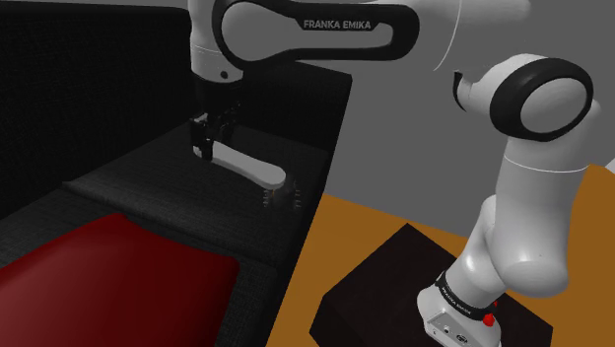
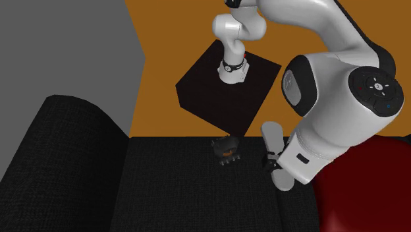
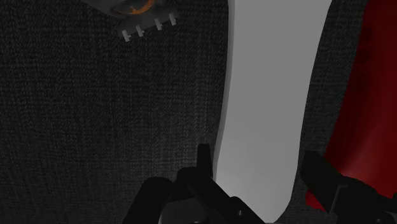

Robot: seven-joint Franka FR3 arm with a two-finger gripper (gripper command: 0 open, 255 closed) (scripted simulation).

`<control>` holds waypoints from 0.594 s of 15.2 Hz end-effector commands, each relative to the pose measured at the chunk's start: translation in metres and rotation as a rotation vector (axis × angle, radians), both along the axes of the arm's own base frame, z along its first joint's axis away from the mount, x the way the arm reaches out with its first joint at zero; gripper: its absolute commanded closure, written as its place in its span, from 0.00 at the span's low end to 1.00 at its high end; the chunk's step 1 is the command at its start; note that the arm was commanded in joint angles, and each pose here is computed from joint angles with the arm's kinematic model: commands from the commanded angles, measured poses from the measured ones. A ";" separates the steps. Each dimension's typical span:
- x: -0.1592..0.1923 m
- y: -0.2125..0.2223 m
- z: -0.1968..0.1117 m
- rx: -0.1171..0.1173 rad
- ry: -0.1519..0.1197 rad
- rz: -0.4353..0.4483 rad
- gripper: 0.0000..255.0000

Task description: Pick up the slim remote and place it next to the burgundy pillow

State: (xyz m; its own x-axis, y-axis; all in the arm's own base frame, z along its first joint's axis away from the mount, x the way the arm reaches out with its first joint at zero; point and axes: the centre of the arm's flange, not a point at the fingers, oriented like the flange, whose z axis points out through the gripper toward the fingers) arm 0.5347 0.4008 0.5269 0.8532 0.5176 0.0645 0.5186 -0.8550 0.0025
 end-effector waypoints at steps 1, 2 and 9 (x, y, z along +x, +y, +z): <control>-0.014 0.023 0.000 0.000 -0.001 -0.001 1.00; -0.014 0.023 -0.005 0.000 -0.001 -0.001 1.00; -0.014 0.023 -0.042 0.000 -0.001 -0.001 1.00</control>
State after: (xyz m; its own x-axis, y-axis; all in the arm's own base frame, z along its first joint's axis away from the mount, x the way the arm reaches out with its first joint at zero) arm 0.5215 0.4240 0.4910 0.8539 0.5165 0.0644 0.5174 -0.8557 0.0027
